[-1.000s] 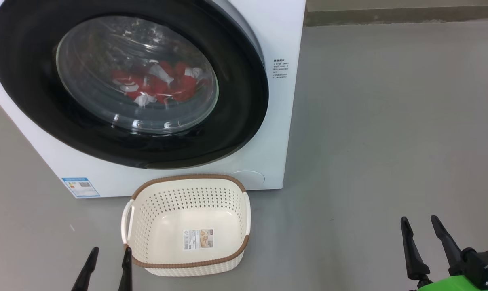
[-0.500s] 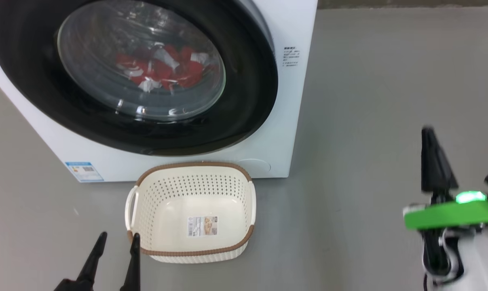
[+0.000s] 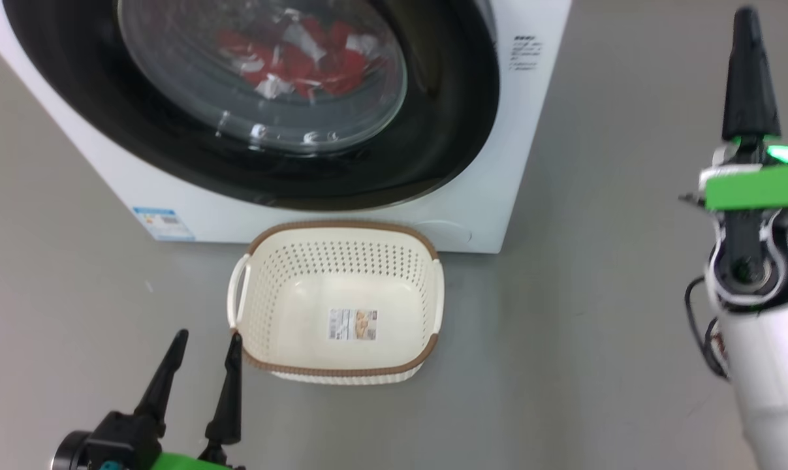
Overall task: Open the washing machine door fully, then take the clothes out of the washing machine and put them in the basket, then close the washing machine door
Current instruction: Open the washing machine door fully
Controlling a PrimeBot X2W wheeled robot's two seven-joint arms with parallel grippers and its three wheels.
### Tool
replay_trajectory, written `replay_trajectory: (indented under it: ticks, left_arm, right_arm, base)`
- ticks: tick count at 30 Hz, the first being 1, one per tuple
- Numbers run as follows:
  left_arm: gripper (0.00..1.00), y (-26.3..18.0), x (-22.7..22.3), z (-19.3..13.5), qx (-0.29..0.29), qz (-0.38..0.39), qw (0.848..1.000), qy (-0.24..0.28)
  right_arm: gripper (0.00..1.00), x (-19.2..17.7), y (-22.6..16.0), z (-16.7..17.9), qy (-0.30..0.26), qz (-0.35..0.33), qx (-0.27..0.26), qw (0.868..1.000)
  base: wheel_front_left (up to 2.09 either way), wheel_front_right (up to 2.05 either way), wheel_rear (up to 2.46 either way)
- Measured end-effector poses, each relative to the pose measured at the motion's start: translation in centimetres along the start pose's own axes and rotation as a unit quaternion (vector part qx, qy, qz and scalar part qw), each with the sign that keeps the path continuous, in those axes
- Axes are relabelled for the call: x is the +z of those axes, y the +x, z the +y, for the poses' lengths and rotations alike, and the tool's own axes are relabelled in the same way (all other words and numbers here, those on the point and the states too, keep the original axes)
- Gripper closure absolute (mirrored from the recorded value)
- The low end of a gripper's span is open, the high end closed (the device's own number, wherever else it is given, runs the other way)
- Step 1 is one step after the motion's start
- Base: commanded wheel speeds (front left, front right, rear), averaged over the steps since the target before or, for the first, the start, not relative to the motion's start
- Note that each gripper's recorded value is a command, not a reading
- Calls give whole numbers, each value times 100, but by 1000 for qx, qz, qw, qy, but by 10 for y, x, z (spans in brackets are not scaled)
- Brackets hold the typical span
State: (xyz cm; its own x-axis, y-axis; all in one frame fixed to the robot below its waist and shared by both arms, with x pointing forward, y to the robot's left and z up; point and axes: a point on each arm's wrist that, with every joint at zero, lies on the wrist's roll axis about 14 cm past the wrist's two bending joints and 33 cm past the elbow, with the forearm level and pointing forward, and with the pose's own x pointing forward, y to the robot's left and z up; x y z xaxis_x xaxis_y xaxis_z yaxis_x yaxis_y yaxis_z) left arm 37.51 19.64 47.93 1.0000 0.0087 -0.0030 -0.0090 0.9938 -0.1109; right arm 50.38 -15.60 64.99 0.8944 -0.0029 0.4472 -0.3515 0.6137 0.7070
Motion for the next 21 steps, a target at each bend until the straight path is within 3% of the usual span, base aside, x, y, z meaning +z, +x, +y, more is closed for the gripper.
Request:
replay_trajectory:
  ticks: [5,9,21]
  left_arm:
    - [0,8,-2,5,6,3,1000,-3]
    - [0,11,-8,10,14,11,1000,-7]
    - [0,26,-22,23,31,29,999,-8]
  right_arm:
    - [100,-31,32,1,66,74,13,995]
    - [100,-65,46,-6,117,151,3,982]
    - [100,-146,67,-18,233,337,-15,912]
  base:
    - [0,0,0]
    - [0,0,0]
    - [0,0,0]
